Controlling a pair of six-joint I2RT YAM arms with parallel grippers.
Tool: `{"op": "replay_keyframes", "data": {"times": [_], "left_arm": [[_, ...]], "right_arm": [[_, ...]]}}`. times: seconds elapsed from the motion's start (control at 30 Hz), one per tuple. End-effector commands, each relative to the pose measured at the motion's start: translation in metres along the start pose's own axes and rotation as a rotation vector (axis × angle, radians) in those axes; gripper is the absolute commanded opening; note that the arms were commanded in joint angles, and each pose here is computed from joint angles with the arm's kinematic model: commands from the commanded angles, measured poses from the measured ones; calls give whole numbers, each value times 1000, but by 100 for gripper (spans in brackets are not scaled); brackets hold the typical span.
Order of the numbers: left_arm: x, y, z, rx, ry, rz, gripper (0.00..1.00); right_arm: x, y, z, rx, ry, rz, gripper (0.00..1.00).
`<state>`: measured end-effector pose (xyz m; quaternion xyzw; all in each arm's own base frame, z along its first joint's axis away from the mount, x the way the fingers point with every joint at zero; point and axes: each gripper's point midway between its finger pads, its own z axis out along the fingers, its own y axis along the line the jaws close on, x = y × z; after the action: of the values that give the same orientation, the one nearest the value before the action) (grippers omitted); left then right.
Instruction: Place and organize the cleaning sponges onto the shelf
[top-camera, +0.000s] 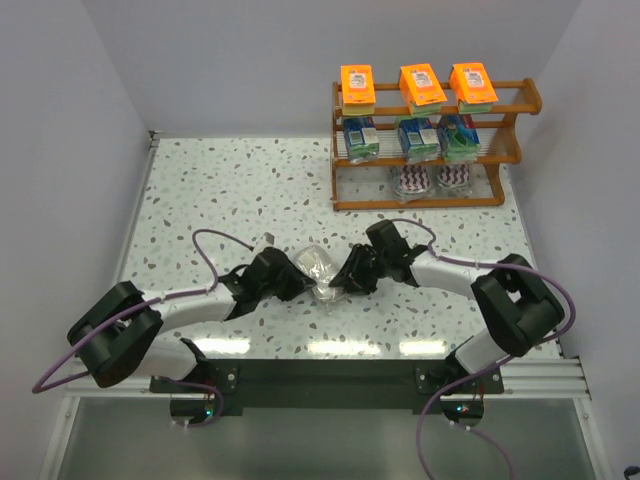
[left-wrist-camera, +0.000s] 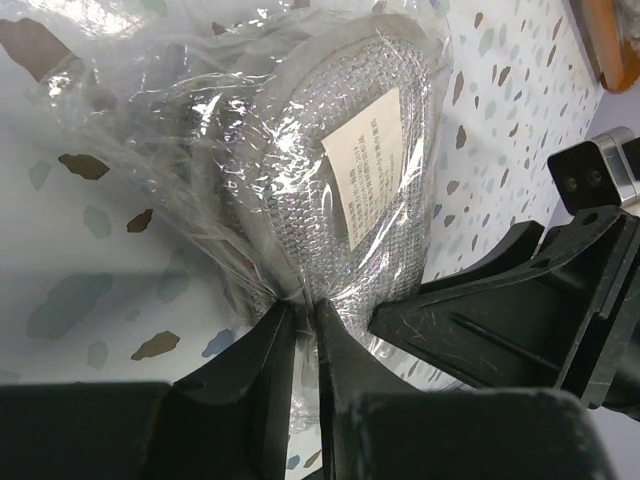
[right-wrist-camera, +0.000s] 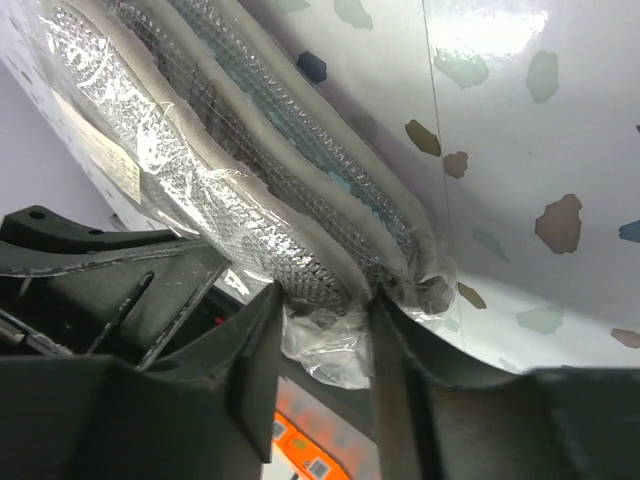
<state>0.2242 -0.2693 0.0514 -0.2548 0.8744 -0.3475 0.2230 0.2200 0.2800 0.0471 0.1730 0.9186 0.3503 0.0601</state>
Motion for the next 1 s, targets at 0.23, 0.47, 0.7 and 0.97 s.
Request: {"op": "replay_keyframes", "data": {"times": [0.23,0.47,0.7,0.97], "left_arm": [[2,21,-17,-109,15,45,15],[-62,20,-56,-171,-172,47,18],[-123,0,-129,-211,-410,84,29],[-125,5,-151,-221,-441,84,32]], "right_arm": [[-10,16,4,-39,-33,-30,3],[-13,22,-14,-72,-48,-25,0],[-51,12,-64,-117,-150,49,0],[-120,-7,-109,-152,-285,148,0]]}}
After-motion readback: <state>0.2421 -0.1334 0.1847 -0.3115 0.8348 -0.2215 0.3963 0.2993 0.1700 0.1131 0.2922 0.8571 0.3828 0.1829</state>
